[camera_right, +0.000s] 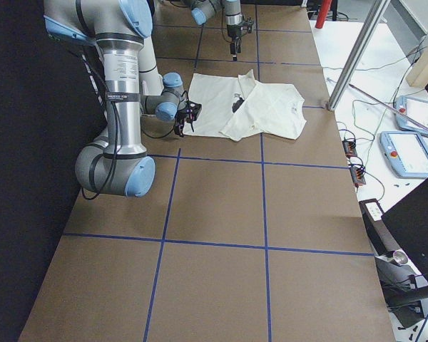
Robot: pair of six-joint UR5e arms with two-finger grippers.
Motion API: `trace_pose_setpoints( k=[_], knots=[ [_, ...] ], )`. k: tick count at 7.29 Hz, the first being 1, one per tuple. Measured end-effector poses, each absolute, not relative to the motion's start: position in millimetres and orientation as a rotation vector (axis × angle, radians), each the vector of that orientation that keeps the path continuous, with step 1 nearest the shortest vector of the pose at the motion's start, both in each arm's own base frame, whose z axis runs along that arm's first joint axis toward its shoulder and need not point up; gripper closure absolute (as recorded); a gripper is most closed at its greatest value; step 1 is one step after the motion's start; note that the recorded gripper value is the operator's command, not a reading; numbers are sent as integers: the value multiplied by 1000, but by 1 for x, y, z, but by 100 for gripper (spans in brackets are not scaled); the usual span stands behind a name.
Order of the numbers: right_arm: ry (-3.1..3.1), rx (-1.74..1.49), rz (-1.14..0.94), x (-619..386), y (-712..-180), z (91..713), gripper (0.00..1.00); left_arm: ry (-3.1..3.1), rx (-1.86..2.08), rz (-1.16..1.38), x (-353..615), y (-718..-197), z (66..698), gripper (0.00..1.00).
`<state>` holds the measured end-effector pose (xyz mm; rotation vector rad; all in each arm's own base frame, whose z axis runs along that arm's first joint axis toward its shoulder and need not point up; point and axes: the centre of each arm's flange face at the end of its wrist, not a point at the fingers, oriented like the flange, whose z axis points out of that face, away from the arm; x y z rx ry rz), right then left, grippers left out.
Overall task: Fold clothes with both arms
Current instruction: 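Move both grippers to the hem corners nearest the robot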
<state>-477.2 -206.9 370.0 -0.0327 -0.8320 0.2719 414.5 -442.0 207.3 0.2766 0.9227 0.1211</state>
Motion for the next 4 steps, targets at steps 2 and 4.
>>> trace_pose_setpoints(
  k=[2,4],
  knots=[
    [-822,-37,269,-478,-207,374,24,926,278,123,415,-442,206,0],
    [-814,-47,268,-477,-207,378,68,928,279,122,415,-442,204,0]
  ],
)
